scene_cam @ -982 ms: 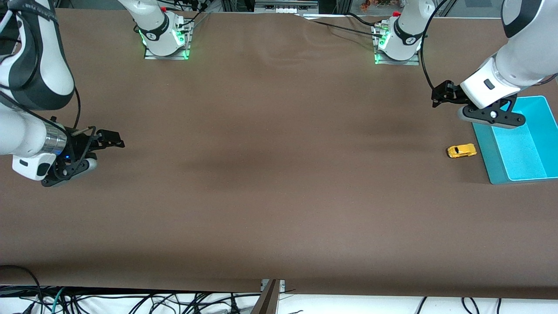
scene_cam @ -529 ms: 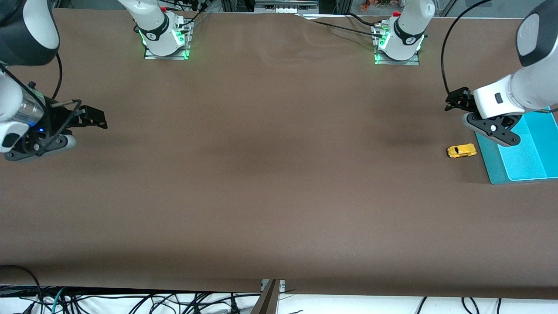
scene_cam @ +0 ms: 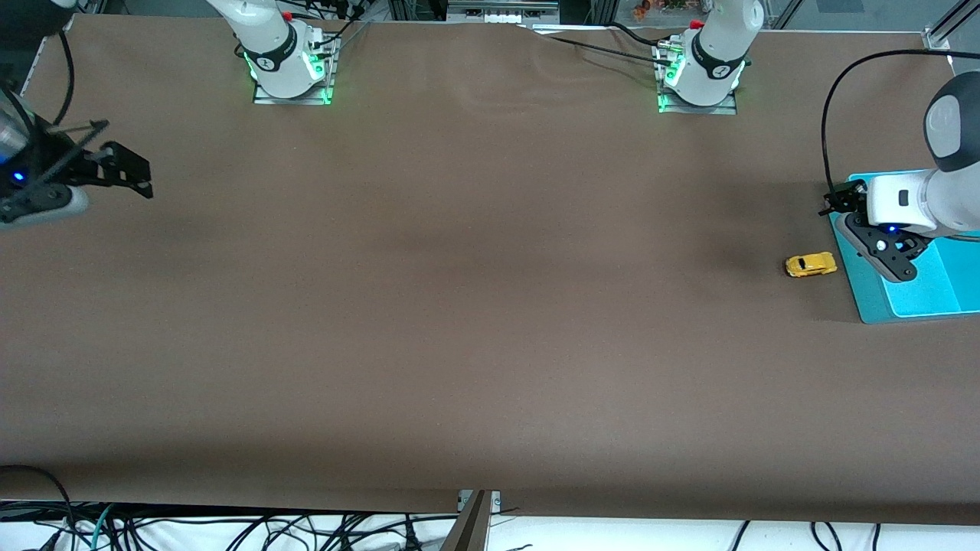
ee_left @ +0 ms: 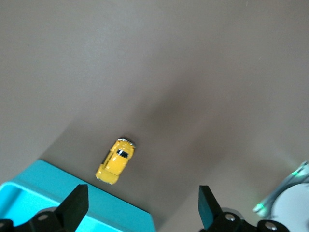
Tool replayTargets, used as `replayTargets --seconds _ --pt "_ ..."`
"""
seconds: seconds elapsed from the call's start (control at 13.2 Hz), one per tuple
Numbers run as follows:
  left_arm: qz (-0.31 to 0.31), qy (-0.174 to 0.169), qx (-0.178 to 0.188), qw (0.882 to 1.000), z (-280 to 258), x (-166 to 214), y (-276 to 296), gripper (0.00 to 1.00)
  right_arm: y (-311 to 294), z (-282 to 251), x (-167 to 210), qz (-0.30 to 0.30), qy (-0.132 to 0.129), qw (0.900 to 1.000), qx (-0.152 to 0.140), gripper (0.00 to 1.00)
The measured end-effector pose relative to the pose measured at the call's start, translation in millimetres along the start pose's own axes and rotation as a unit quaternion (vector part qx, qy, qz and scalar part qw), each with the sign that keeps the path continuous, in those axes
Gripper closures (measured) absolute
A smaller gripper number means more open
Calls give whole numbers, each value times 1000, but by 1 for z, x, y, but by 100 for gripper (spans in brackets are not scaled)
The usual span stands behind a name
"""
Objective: Wind and store yellow beetle car
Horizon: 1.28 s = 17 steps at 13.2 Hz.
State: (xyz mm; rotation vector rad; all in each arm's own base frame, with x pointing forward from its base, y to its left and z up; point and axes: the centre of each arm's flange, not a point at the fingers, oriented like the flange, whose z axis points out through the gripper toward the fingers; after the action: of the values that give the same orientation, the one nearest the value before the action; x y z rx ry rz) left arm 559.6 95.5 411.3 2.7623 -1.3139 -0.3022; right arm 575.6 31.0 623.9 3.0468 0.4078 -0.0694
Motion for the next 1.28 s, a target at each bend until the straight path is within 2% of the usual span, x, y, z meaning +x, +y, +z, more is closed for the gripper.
replayTargets --seconds 0.23,0.45,0.83,1.13,1.28 --pt "77 4 6 997 54 -20 -19 0 7 5 -13 25 -11 1000 -3 0" --pt "123 19 18 992 105 -32 -49 0 9 20 -15 77 -31 997 -1 0" --pt "153 27 15 988 198 -53 -58 0 10 34 -17 88 -49 995 2 0" --pt "175 36 41 983 216 -65 -60 0 10 35 -17 90 -51 995 2 0" --pt "179 38 42 982 227 -72 -63 0 12 36 -18 92 -52 994 2 0"
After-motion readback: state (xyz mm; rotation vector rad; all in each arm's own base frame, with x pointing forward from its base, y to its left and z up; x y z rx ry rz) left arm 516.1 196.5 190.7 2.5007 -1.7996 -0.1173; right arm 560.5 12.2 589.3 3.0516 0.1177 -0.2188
